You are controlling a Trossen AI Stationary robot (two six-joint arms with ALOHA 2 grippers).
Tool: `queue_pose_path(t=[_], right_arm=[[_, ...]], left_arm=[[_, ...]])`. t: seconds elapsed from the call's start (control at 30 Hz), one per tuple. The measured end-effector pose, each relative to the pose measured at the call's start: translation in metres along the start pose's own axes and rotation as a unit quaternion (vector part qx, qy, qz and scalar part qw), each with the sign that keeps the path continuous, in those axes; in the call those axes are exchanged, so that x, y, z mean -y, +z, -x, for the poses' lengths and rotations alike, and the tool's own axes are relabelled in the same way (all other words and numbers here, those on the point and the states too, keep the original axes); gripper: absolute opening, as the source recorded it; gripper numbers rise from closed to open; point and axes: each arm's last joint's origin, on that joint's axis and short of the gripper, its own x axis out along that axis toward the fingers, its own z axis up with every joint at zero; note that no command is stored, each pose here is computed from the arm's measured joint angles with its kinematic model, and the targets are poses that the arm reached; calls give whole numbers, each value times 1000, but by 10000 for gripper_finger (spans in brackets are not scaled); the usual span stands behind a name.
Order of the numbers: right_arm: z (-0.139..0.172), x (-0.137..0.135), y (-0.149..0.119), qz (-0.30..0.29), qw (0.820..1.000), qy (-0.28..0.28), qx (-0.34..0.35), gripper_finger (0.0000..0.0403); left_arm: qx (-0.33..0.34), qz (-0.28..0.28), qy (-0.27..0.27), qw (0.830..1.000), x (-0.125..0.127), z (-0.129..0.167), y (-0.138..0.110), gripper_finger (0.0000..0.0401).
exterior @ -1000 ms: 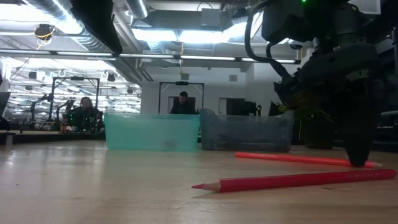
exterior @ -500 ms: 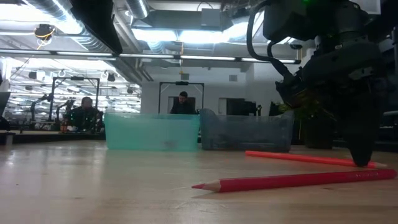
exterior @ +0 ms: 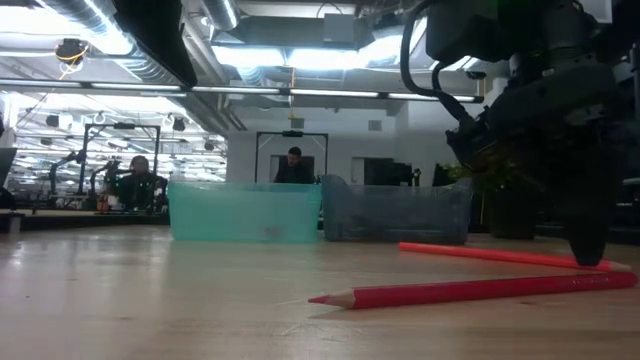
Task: Sort pens & pencils
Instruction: Put the orange colored pencil into the green bin
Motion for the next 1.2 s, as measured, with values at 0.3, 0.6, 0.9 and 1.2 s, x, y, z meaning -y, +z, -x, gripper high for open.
queue_pose_path(t=[0.3, 0.6, 0.9, 1.2], right_arm=[[5, -10, -3, 3, 1000, 2, 5, 3], [5, -12, -2, 16, 1000, 11, 11, 19], [2, -13, 0, 28, 999, 21, 12, 79], [-2, -8, 7, 5, 999, 31, 9, 130]], left_arm=[[1, 0, 2, 1000, 0, 0, 0, 75], [1, 0, 2, 1000, 0, 0, 0, 75], [1, 0, 2, 1000, 0, 0, 0, 75], [1, 0, 2, 1000, 0, 0, 0, 75]])
